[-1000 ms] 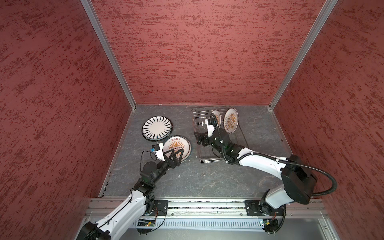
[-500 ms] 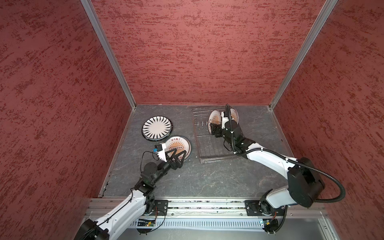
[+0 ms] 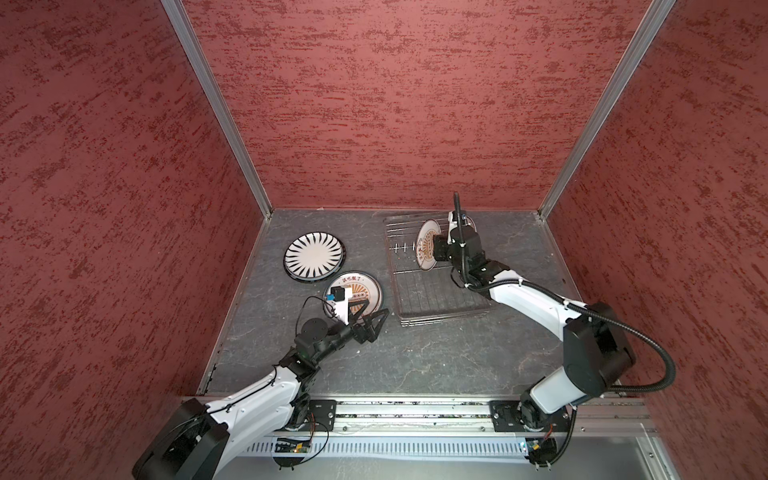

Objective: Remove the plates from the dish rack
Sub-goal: 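Grasp the top rim of the next sunburst plate in the rack with the right gripper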

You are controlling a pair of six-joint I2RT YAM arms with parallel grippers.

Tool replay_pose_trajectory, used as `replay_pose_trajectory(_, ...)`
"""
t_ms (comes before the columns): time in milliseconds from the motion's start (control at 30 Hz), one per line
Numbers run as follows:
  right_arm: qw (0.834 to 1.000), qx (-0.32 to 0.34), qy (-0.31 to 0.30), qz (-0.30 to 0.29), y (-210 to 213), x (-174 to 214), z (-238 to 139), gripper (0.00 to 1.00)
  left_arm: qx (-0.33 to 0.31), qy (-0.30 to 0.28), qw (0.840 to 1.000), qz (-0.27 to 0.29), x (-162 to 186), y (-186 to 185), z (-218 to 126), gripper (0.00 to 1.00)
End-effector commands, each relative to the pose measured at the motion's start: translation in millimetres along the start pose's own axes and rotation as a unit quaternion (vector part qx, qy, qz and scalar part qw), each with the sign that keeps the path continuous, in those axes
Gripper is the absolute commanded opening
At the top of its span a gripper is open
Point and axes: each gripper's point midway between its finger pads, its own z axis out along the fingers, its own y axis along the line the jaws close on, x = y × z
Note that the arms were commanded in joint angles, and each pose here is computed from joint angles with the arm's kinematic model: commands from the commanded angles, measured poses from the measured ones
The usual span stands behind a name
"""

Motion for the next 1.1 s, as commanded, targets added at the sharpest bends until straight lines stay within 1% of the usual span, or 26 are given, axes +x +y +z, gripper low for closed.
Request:
replay_pose_trajectory(0,0.999,0.033,0.008,-0.010,-11.2,-1.2,9.8,0.47,0.033,-0.012,0.999,0.023,-10.8,-17.4,6.1,1.00)
replay_pose_trajectory(133,0.999,0.051,0.011,-0.016,-14.1,-0.8,19.4,0.38,0.036,-0.004,0.999,0.028,-7.6,-20.5,10.3,0.99)
replay_pose_trajectory(200,0.998,0.051,0.014,-0.019,-12.7,-0.1,23.9,0.36,0.035,-0.002,0.999,0.029,-6.5,-21.0,10.7,0.99)
replay_pose_trajectory(300,0.997,0.071,0.013,-0.023,-16.8,-0.4,29.2,0.31,0.031,-0.005,0.999,0.032,-7.2,-21.1,10.1,0.99)
replay_pose_trajectory(367,0.995,0.091,0.011,-0.028,-20.6,0.4,32.3,0.25,0.027,-0.010,0.999,0.035,-8.5,-20.3,8.8,1.00)
replay_pose_trajectory(433,0.993,0.112,0.014,-0.036,-23.2,3.2,35.8,0.24,0.021,-0.012,0.999,0.037,-8.7,-19.1,7.8,0.99)
replay_pose_trajectory(500,0.991,0.122,0.016,-0.042,-22.3,5.4,38.9,0.23,0.018,-0.013,0.999,0.039,-9.4,-18.8,6.8,1.00)
replay_pose_trajectory(667,0.986,0.152,0.016,-0.069,-16.5,7.4,43.5,0.18,0.015,-0.015,0.999,0.037,-10.8,-19.2,5.5,1.00)
replay_pose_trajectory(733,0.983,0.166,0.015,-0.075,-16.9,7.8,44.0,0.17,0.016,-0.015,0.999,0.036,-10.6,-19.8,5.3,0.99)
replay_pose_trajectory(867,0.982,0.168,0.013,-0.083,-13.1,5.9,43.5,0.15,0.012,-0.015,0.999,0.036,-10.8,-18.4,5.7,0.99)
replay_pose_trajectory(1067,0.981,0.172,0.011,-0.092,-11.9,3.9,43.2,0.08,0.009,-0.015,0.999,0.035,-10.6,-17.4,5.9,0.99)
